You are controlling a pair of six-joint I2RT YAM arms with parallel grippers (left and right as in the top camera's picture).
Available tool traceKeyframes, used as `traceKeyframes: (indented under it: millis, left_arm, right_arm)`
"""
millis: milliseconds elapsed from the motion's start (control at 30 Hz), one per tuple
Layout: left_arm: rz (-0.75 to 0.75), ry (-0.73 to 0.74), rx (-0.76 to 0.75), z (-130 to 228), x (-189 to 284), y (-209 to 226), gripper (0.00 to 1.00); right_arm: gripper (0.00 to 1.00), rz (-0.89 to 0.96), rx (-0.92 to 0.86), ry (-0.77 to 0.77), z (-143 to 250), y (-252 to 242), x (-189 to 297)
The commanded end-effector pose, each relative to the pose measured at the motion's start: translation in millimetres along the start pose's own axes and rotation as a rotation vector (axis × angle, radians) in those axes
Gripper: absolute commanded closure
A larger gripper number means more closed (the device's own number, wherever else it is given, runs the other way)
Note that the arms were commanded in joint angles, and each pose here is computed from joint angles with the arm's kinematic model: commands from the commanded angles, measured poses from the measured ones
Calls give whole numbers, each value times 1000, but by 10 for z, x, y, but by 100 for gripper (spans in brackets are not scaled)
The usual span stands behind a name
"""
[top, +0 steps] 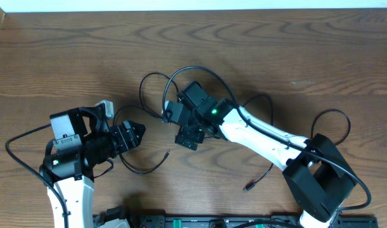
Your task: Untangle cables
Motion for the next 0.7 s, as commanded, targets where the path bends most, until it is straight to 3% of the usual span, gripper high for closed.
traceKeyframes:
  millis: [0,333,667]
  left_arm:
    - [-8,-4,-34,2,9,8,27]
    - [-10,9,-28,33,10,14,27]
    - [-13,21,-20,62,10,20,27]
  right_arm:
    - [6,-11,-2,-8,59,64,-66]
    - [16,26,16,-86,26,5,-194]
    - [21,27,-52,-2,309,-63,-596]
Point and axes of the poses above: each gripper's point midway between its finger pads, its own x axis back along the fingers, its own y axis along the line the jaws close on, z = x × y, the point moved 2 cm from there along x, back along the fingers, and after that the axes turned 2 degrees about x, right-handed, at the moved point
